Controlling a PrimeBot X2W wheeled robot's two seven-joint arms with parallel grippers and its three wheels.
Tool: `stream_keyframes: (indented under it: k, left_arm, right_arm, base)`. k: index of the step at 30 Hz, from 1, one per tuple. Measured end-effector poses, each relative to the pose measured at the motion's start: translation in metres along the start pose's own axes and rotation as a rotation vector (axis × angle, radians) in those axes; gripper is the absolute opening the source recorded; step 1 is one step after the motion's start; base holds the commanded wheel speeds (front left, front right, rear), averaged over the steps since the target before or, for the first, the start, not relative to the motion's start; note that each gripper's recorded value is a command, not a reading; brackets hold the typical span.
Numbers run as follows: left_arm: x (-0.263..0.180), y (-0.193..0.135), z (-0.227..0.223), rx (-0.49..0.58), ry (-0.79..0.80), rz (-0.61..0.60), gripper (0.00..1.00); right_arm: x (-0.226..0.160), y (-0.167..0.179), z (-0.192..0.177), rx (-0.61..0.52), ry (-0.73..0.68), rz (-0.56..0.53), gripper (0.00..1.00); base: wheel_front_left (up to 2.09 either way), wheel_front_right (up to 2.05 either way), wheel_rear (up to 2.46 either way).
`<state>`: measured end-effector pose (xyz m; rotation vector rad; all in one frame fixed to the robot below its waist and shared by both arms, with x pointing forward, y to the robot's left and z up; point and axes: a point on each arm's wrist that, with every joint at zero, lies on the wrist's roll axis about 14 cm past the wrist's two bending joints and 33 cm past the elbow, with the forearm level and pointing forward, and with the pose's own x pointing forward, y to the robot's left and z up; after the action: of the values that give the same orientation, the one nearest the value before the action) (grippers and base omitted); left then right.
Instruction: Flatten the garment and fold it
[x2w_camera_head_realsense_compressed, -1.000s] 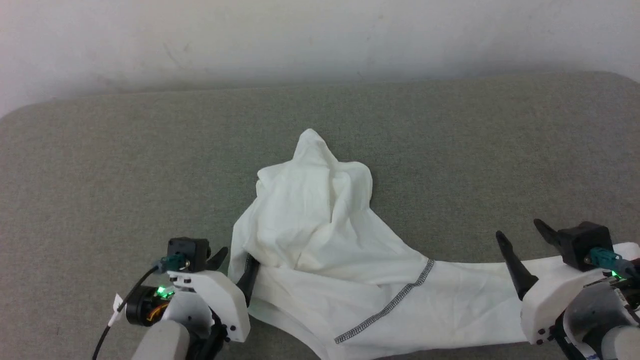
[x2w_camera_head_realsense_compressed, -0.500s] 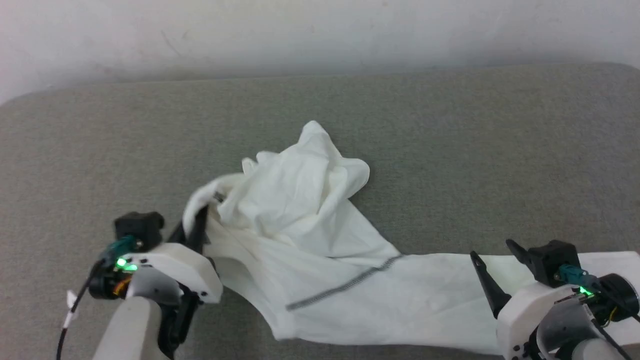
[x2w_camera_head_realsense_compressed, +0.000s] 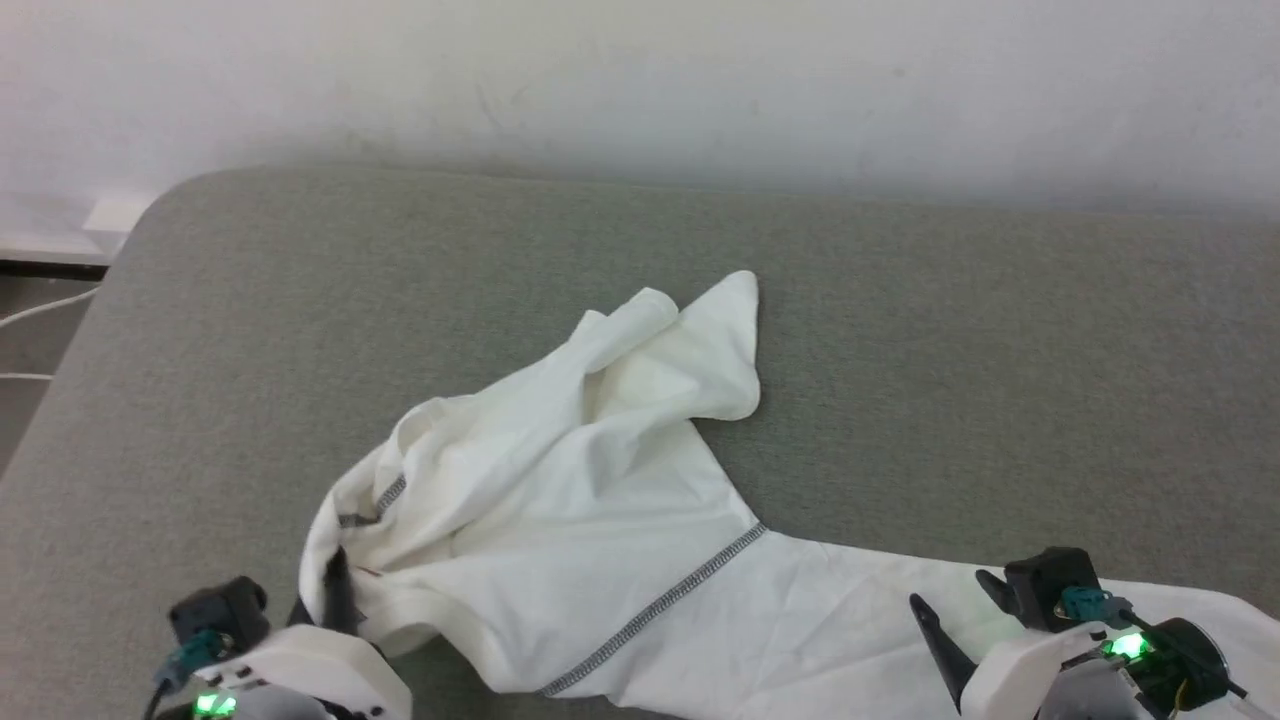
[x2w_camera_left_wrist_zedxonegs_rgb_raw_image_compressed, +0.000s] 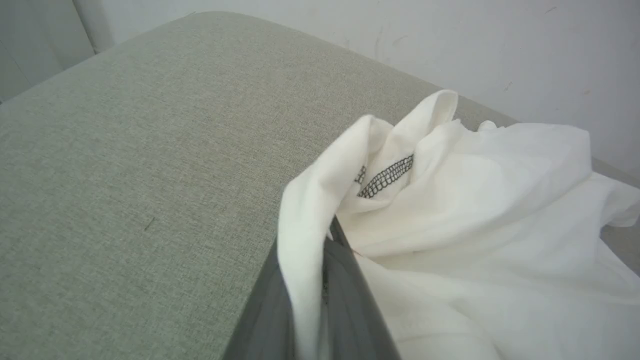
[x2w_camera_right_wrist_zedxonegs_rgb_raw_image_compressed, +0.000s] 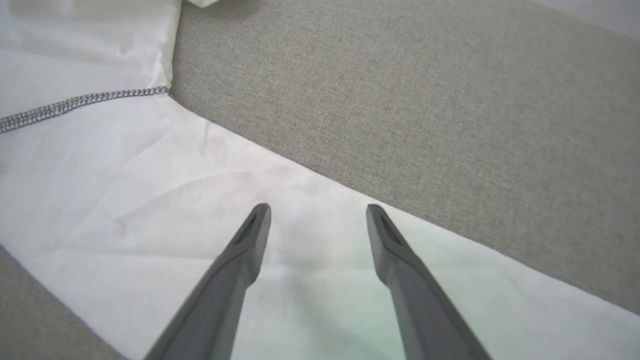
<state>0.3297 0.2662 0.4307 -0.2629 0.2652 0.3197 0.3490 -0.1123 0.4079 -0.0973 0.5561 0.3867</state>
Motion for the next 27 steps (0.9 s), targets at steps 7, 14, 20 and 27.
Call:
stream_keyframes:
  k: [7,14,20,27]
  left_arm:
    - [-0.006,-0.019,0.013,0.008,-0.117,-0.086,1.0]
    - [-0.013,-0.043,0.073,0.126,-0.352,-0.177,1.0]
    - [-0.027,-0.051,0.091,0.163,-0.426,-0.2,1.0]
    - [-0.029,-0.047,0.078,0.168,-0.387,-0.185,1.0]
  right_arm:
    - [0.021,0.033,0.048,-0.044,-0.085,0.135,1.0]
    - [0.052,0.087,0.065,-0.127,0.023,0.323,1.0]
    - [0.086,0.098,0.05,-0.228,0.183,0.357,1.0]
    - [0.114,0.113,0.033,-0.291,0.306,0.394,0.21]
  base:
    - [0.0,0.0,0.0]
    - [0.0,0.0,0.0]
    - [0.0,0.0,0.0]
    - [0.0,0.0,0.0]
